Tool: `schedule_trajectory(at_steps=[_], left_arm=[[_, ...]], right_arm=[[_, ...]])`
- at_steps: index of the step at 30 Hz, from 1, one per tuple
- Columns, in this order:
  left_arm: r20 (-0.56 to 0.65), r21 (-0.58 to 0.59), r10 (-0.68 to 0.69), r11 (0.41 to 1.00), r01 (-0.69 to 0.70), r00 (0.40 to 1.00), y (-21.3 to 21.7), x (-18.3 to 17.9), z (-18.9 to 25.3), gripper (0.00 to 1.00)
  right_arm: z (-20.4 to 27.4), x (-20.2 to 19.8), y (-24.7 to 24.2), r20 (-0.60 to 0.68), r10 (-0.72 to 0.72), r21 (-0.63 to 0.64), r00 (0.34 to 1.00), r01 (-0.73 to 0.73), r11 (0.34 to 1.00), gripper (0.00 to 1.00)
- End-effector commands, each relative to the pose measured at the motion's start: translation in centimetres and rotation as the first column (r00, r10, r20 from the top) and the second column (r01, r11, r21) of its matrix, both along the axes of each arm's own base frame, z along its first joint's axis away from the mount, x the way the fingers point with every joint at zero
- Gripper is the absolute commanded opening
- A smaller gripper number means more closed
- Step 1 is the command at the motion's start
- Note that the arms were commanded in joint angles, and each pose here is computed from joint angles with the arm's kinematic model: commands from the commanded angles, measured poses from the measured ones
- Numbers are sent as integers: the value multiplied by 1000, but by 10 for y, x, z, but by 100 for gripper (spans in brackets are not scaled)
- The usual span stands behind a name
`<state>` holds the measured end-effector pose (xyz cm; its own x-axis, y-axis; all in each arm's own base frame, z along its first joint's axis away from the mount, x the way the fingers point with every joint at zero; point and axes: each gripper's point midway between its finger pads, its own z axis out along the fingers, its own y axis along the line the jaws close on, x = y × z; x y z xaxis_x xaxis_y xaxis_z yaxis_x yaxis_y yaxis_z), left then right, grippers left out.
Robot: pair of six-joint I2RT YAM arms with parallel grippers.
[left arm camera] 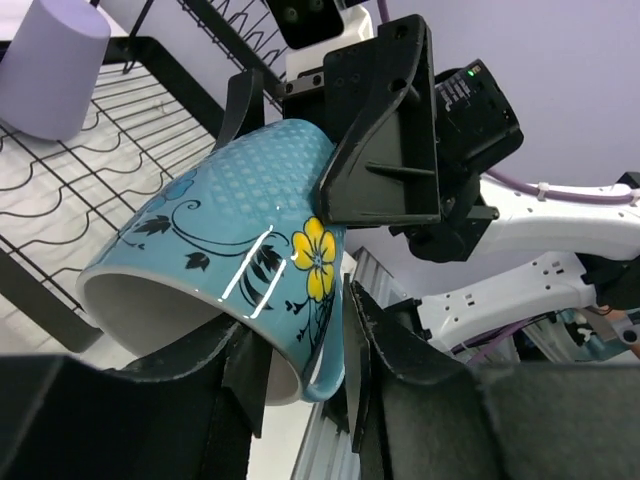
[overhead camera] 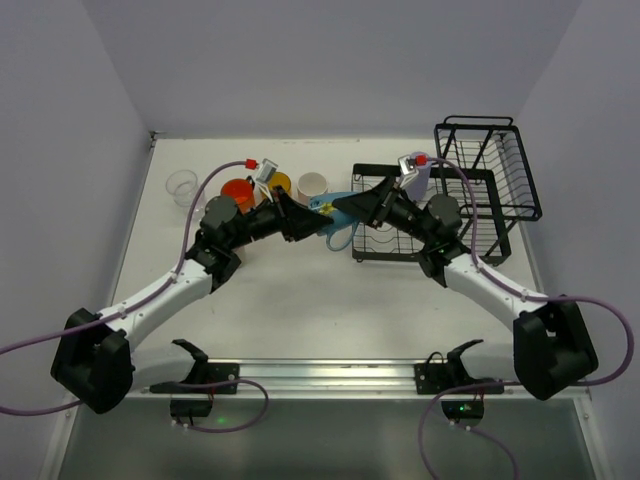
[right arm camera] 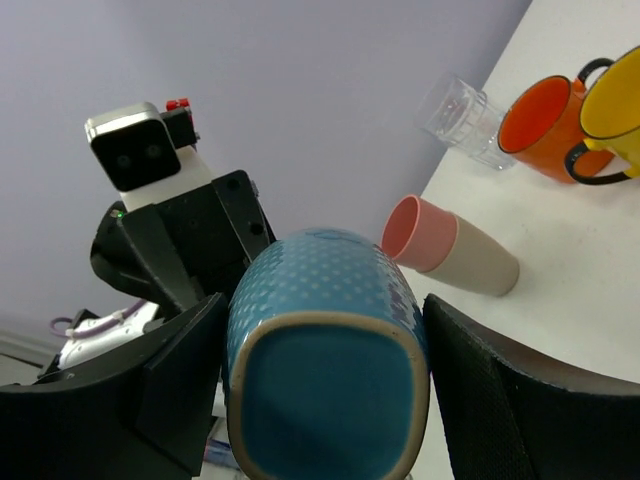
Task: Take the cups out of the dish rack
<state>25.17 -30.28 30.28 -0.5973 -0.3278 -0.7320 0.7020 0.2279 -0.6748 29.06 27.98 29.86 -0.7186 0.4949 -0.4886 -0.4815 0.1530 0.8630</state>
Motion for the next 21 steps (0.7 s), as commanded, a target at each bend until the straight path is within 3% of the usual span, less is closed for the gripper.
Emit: schedule_trajectory(at_steps=[1, 4, 5, 6, 7, 8, 9, 10, 11, 15, 16, 21], left_arm=[[91, -56, 12, 998, -7, 996, -1, 0, 27, 34], [88, -36, 51, 998, -48, 995, 0, 7, 22, 15], [94, -30, 61, 998, -59, 994, 1, 9, 22, 3], [87, -9, 78, 997, -78, 993, 2, 11, 21, 0], [114, 20, 106, 994, -109, 988, 5, 16, 20, 0], [112, 47, 159, 985, -165, 981, 10, 25, 19, 0], [78, 117, 183, 975, -191, 980, 15, 27, 6, 0], [128, 150, 209, 962, -227, 970, 19, 33, 13, 0], [133, 190, 254, 942, -277, 958, 25, 41, 11, 0], [84, 461, 305, 832, -308, 949, 48, 46, -33, 0], [113, 495, 328, 800, -340, 938, 56, 51, -33, 0], [69, 700, 370, 643, -309, 926, 82, 51, -78, 0]], right_arm=[[38, -15, 4, 131, 45, 87, 990, -57, 995, 32], [30, -19, 14, 108, 83, 85, 991, -93, 992, 32], [26, -21, 18, 98, 96, 82, 990, -104, 991, 37], [22, -20, 20, 87, 103, 77, 991, -110, 991, 43], [15, -21, 21, 70, 106, 69, 992, -111, 991, 51], [11, -22, 23, 62, 109, 61, 992, -113, 992, 71], [8, -21, 21, 58, 99, 53, 993, -102, 993, 83], [-5, -20, 21, 34, 88, 11, 996, -88, 996, 95], [-11, -18, 19, 26, 67, -21, 997, -67, 998, 99], [-49, -2, -3, -8, -108, -252, 994, 102, 962, 99], [-46, -4, -11, 50, -132, -290, 990, 141, 947, 99], [-60, -4, -48, 103, -269, -444, 958, 286, 849, 99]])
